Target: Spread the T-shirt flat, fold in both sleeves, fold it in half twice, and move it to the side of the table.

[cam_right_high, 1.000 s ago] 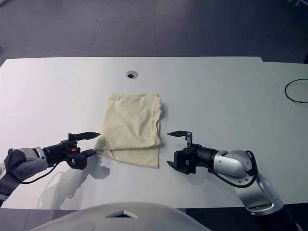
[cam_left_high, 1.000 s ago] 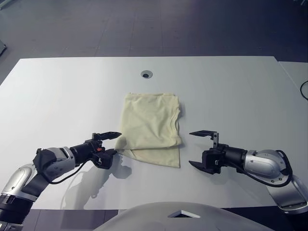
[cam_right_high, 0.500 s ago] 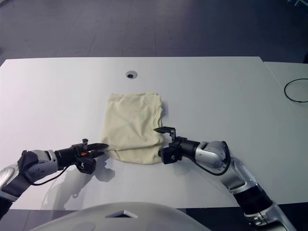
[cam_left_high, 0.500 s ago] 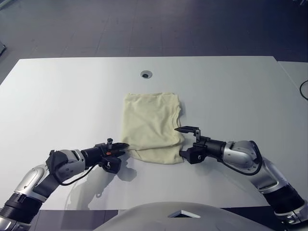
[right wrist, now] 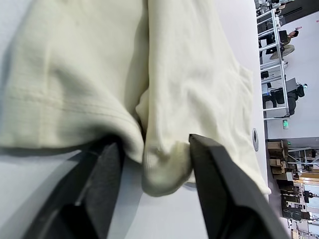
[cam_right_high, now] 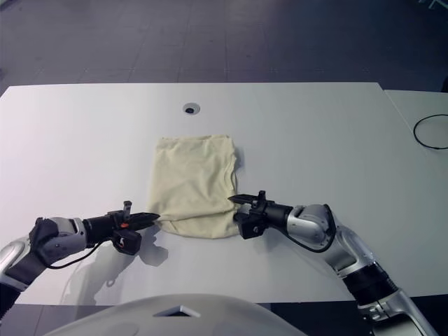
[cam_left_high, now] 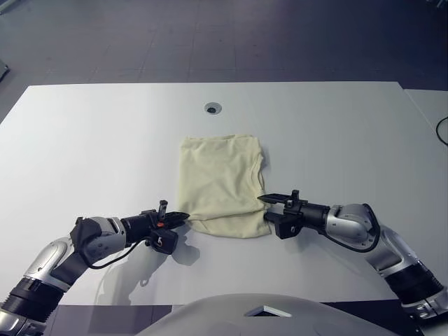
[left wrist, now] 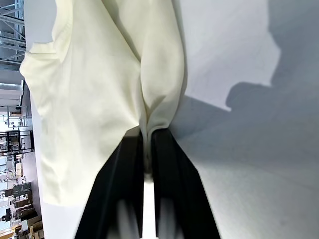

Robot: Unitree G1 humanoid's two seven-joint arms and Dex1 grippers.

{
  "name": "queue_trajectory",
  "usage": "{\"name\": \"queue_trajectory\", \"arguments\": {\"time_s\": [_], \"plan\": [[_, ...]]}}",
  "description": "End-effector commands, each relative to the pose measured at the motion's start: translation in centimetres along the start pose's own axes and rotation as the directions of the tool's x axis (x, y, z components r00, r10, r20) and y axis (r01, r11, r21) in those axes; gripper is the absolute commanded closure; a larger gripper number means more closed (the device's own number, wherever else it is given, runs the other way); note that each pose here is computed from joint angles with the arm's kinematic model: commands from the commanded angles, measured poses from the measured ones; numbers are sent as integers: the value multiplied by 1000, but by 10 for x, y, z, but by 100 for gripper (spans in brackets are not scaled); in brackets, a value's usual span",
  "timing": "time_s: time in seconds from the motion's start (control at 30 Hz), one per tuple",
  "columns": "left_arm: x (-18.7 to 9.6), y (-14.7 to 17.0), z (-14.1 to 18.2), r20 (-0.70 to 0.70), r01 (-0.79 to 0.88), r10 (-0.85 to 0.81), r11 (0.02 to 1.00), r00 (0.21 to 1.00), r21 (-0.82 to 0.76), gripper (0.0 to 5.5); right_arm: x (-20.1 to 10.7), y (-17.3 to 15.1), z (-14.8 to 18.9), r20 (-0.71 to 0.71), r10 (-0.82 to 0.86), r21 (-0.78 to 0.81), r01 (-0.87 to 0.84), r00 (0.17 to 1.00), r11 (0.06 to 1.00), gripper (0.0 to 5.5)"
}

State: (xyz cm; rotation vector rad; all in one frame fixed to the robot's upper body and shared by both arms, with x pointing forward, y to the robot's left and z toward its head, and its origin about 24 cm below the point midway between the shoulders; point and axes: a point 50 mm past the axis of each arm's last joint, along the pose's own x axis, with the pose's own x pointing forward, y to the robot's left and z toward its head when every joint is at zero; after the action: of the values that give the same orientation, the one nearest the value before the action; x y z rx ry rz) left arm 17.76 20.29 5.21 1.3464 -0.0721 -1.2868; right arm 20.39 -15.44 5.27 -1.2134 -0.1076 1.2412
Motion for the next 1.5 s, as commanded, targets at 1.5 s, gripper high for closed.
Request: {"name": "queue_trajectory", "arguments": {"time_s": [1.5], "plan": [[-30,89,-12,573,561,64,139,817,-816,547,-37,-83,-18,592,146,792,-606,793,78,550]]}}
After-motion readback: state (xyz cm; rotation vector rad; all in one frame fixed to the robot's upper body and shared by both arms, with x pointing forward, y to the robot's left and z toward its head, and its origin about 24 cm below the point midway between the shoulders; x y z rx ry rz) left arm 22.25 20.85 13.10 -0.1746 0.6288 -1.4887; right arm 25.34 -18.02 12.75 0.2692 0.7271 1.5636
